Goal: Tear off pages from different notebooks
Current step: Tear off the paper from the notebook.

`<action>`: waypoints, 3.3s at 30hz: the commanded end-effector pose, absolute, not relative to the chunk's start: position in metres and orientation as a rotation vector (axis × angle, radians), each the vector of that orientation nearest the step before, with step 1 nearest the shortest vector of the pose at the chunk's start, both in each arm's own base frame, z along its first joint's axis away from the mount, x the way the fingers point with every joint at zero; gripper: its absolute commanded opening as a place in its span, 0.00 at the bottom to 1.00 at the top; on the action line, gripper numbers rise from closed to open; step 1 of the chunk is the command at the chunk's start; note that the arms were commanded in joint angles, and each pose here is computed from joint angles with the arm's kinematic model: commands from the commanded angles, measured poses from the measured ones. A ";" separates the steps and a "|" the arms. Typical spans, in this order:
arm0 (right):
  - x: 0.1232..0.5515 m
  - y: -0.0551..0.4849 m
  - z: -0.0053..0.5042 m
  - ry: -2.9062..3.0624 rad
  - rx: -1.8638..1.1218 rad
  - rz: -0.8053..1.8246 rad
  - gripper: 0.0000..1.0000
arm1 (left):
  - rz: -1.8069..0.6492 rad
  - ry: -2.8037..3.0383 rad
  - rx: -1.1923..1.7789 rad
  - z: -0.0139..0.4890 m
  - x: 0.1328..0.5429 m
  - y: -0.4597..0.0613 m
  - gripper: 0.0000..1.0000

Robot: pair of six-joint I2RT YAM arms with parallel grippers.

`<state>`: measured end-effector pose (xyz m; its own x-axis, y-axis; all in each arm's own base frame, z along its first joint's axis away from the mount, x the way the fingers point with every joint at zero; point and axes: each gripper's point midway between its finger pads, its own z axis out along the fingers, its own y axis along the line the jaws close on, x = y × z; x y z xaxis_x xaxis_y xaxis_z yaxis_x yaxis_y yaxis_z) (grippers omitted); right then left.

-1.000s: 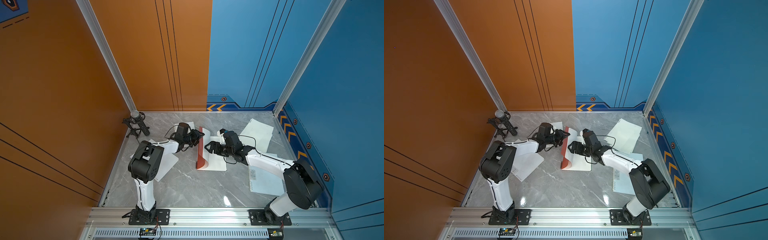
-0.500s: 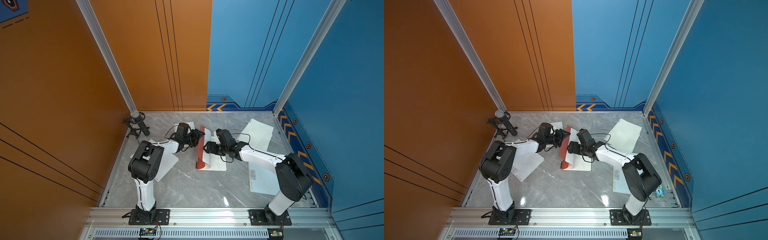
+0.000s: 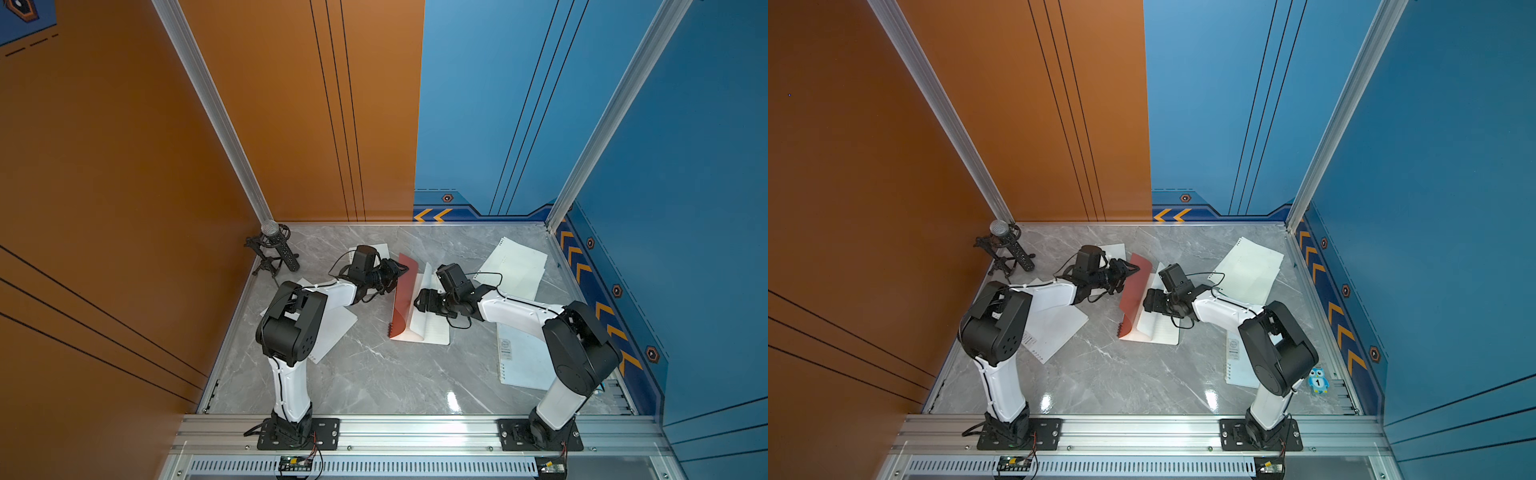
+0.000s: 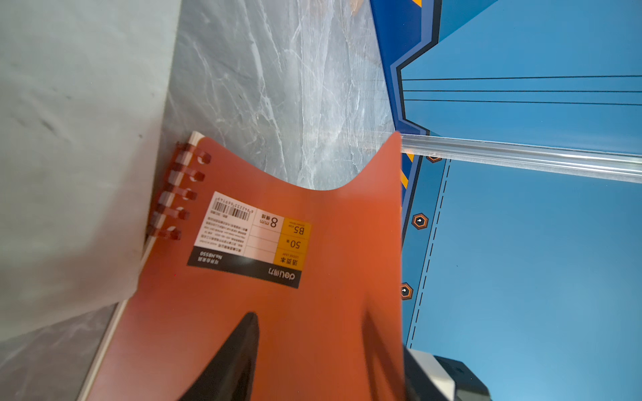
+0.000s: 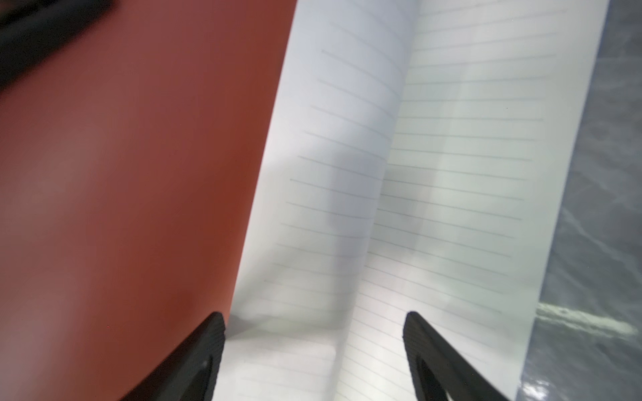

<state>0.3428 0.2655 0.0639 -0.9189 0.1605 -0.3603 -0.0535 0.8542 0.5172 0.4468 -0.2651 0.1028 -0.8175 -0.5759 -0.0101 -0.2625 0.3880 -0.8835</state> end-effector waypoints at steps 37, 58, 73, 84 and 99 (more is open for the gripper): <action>0.361 0.225 0.061 2.619 0.115 0.622 0.32 | -1.386 2.309 -0.788 0.116 0.441 -0.226 0.16; 0.335 0.327 0.117 2.384 -0.727 0.394 0.00 | -1.235 2.302 -0.879 0.110 0.438 -0.188 0.00; 0.379 0.239 0.116 2.555 -0.209 0.456 0.16 | -1.210 2.288 -0.874 0.115 0.438 -0.173 0.00; 0.415 0.221 0.092 2.568 0.160 0.965 0.52 | -1.237 2.295 -0.810 0.121 0.444 -0.179 0.00; 0.437 0.200 0.099 2.655 -0.001 0.417 0.03 | -1.259 2.291 -0.807 0.130 0.451 -0.181 0.00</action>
<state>0.4495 0.2036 0.0891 -0.9051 0.2036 -0.3734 -0.0022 0.8757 0.4829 0.4505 -0.1800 0.1290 -0.7346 -0.6739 -0.0788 -0.2947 0.4216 -0.8576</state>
